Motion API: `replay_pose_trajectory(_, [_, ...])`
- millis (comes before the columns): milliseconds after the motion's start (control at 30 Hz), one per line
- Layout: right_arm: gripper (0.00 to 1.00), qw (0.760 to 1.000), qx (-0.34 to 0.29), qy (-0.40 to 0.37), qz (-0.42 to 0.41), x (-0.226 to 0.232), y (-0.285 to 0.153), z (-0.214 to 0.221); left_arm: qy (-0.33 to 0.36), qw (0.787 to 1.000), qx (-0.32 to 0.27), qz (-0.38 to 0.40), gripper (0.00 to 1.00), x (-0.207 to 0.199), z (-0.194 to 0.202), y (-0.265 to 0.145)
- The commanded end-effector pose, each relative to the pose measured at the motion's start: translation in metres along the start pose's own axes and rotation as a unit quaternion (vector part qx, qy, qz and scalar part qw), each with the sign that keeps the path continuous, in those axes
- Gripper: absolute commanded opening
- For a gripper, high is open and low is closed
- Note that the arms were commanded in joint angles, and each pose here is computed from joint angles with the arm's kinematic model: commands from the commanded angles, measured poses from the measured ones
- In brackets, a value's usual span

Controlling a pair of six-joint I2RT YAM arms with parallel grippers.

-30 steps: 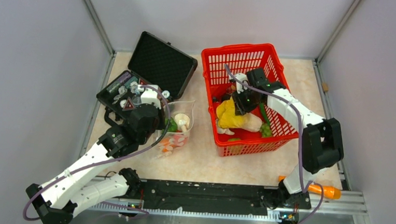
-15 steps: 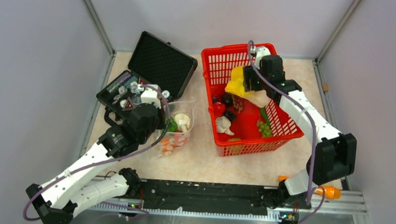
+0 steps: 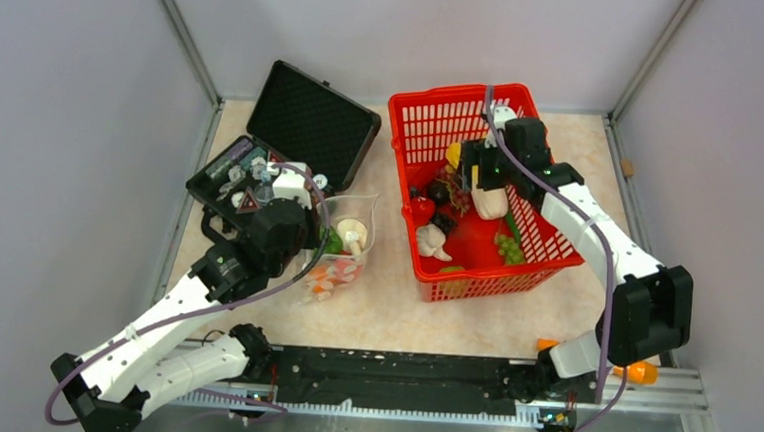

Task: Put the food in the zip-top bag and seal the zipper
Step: Adjust the fake vegetable in the bin, then pick up the fake fruit from the bin.

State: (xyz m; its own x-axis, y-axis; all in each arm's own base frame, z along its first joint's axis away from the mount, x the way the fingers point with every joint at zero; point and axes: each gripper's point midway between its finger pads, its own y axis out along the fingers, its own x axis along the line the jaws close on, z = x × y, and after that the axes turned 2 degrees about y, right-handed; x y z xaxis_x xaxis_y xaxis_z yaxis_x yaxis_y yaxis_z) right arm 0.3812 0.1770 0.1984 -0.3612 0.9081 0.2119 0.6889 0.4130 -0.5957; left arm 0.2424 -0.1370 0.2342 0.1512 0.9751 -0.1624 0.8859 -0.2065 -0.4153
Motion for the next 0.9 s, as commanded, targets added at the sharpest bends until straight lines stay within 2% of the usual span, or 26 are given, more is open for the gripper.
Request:
replay_pose_trajectory(0, [0.72, 0.999, 0.030, 0.019, -0.033, 0.012, -0.002, 0.009, -0.015, 0.999, -0.027, 0.015, 0.00, -0.009, -0.020, 0.000])
replay_pose_trajectory(167, [0.70, 0.994, 0.081, 0.030, -0.072, 0.022, 0.017, 0.031, -0.016, 0.999, -0.026, 0.021, 0.00, -0.011, -0.020, 0.001])
replay_pose_trajectory(433, [0.68, 0.988, 0.140, 0.035, -0.053, 0.015, 0.055, 0.064, -0.022, 0.999, -0.028, 0.020, 0.00, -0.010, -0.021, -0.001])
replay_pose_trajectory(567, [0.63, 0.977, 0.207, 0.013, -0.057, 0.019, 0.072, 0.097, -0.023, 0.999, -0.029, 0.019, 0.00, -0.010, -0.021, -0.001])
replay_pose_trajectory(800, [0.65, 0.978, 0.199, 0.010, -0.054, 0.026, 0.084, 0.099, -0.020, 0.999, -0.027, 0.015, 0.00, -0.009, -0.020, 0.000])
replay_pose_trajectory(867, [0.66, 0.976, 0.213, 0.013, -0.037, 0.021, 0.091, 0.111, -0.021, 0.999, -0.028, 0.014, 0.00, -0.008, -0.019, 0.000])
